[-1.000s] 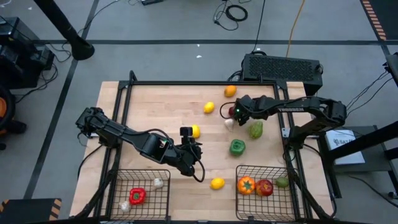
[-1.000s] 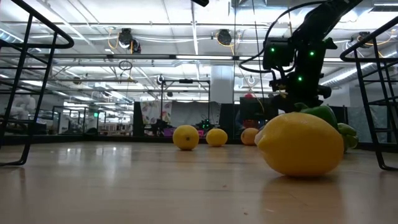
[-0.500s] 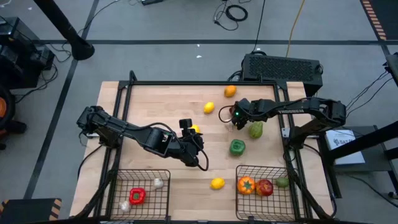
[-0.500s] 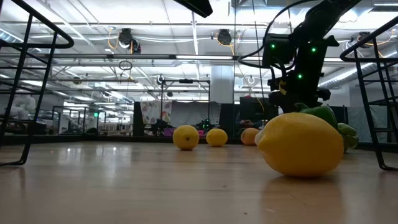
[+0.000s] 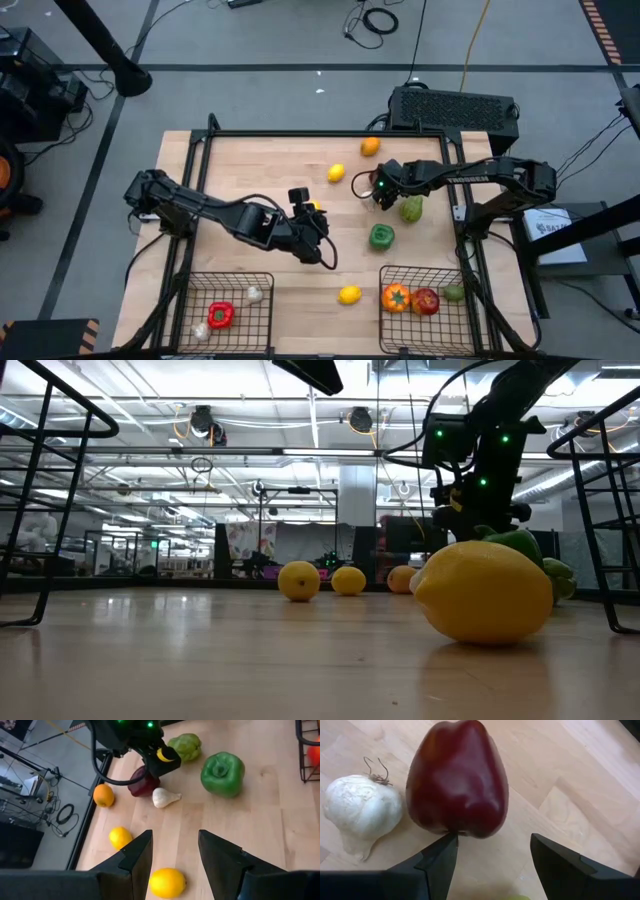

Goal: Sort produce into baskets
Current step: Put the red apple into the right black wire basket

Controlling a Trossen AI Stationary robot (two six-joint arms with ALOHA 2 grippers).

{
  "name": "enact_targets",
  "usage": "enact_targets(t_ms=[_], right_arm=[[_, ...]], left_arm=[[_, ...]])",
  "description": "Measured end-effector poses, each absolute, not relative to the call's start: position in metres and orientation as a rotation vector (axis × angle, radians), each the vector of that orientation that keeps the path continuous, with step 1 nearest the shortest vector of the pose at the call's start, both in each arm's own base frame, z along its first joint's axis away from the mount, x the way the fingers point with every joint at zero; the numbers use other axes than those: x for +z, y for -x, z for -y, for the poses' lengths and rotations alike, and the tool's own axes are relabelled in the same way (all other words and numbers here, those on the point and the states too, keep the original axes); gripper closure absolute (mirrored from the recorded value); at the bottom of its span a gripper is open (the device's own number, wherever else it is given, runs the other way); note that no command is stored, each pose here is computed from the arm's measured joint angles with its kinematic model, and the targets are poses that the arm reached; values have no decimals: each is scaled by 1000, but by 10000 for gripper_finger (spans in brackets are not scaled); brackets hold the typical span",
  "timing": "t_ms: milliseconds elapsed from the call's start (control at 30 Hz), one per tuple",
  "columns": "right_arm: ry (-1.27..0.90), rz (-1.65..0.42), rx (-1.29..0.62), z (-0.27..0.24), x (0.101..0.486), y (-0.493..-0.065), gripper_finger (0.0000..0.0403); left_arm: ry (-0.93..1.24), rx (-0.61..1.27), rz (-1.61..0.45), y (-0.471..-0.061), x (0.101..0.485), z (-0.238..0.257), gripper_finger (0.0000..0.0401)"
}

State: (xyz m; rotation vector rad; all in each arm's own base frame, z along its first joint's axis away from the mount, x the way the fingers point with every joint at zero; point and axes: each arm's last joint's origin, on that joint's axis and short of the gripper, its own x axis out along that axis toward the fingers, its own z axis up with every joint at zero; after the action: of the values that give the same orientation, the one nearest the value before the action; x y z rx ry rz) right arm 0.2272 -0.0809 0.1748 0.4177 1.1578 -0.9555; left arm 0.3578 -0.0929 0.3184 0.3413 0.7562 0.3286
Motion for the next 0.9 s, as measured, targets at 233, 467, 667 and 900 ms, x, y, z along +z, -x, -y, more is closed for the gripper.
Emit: enact_targets(t_ms=[233,467,667,900], right_arm=[[-413,-1167,-907,73,175,-230,161],[-362,-1191,-866,71,175,-231,185],[-372,-1202,-819,70,174,-232,223],[-347,-1227,-788,70,174,-231,240]], left_arm=[[-338,334,-754,-359,319,91,235],[-338,334,-754,-359,319,91,235],[-338,333,-754,-358,319,91,235],[-338,332,-754,-358,319,92,235]])
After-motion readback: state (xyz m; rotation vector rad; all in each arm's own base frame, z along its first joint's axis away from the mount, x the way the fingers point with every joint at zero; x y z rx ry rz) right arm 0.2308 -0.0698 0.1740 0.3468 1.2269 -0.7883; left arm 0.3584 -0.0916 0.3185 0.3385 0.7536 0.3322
